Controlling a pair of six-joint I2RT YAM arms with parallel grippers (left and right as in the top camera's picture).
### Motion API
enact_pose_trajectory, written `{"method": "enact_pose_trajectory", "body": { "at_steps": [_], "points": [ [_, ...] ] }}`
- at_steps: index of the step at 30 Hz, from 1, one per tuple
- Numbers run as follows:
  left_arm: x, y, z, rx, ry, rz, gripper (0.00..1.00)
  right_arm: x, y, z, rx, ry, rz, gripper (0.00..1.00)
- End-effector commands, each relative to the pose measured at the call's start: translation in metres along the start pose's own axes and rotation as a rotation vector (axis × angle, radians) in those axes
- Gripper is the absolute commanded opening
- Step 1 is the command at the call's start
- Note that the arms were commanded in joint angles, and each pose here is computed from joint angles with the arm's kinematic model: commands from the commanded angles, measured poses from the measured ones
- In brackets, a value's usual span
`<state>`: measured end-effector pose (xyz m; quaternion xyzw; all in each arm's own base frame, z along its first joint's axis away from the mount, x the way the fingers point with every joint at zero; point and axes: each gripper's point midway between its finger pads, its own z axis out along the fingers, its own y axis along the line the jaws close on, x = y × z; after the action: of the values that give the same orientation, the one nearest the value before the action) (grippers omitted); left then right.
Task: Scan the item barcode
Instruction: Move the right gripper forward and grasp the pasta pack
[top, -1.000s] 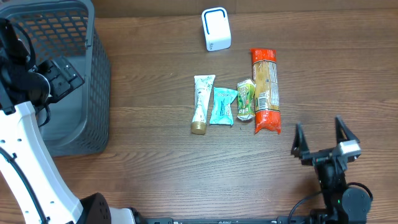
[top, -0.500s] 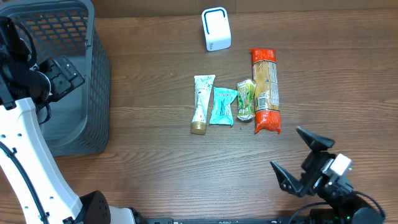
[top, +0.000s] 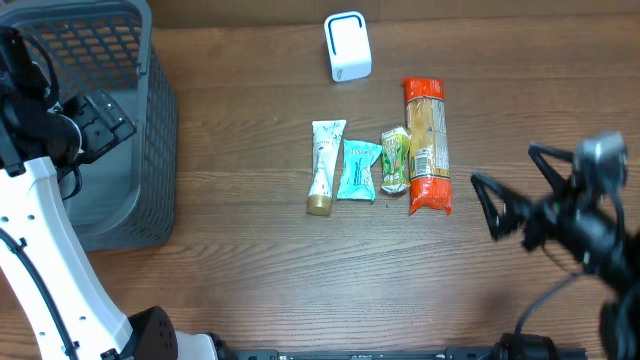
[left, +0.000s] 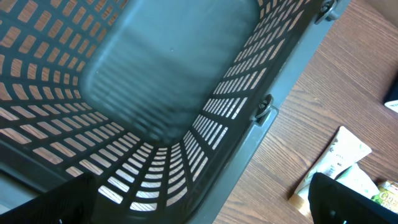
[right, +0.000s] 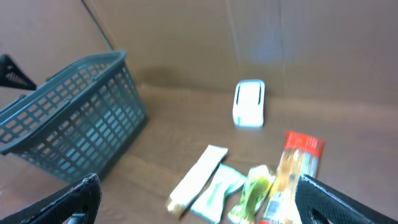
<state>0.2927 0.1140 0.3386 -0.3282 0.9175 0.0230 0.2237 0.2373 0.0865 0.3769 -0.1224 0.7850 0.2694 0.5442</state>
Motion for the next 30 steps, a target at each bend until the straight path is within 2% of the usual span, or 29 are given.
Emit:
{"method": "enact_pose_trajectory", "body": {
  "at_steps": [1, 6, 11, 15, 17, 20, 24, 30],
  "points": [
    [-0.001, 0.001, 0.0, -0.011, -0.003, 0.02, 1.0, 0.002, -0.014, 0.025, -0.03, 0.119, 0.075, 1.0],
    [-0.001, 0.001, 0.0, -0.011, -0.003, 0.021, 1.0, 0.029, -0.064, 0.067, 0.062, 0.251, 0.215, 1.0],
    [-0.001, 0.001, 0.0, -0.011, -0.004, 0.021, 1.0, 0.06, -0.148, 0.107, 0.369, 0.303, 0.515, 0.97],
    [-0.001, 0.001, 0.0, -0.011, -0.003, 0.02, 1.0, 0.09, -0.167, 0.147, 0.3, 0.392, 0.537, 0.96],
    [-0.001, 0.001, 0.0, -0.011, -0.004, 0.021, 1.0, 0.109, -0.166, 0.168, 0.194, 0.449, 0.532, 0.93],
    [-0.001, 0.001, 0.0, -0.011, -0.004, 0.02, 1.0, 0.138, -0.17, 0.19, 0.102, 0.519, 0.544, 0.83],
    [-0.001, 0.001, 0.0, -0.011, -0.003, 0.02, 1.0, 0.175, -0.186, 0.206, 0.107, 0.587, 0.568, 0.82],
    [-0.001, 0.001, 0.0, -0.011, -0.003, 0.021, 1.0, 0.197, -0.194, 0.213, 0.111, 0.628, 0.594, 0.77]
  ]
}}
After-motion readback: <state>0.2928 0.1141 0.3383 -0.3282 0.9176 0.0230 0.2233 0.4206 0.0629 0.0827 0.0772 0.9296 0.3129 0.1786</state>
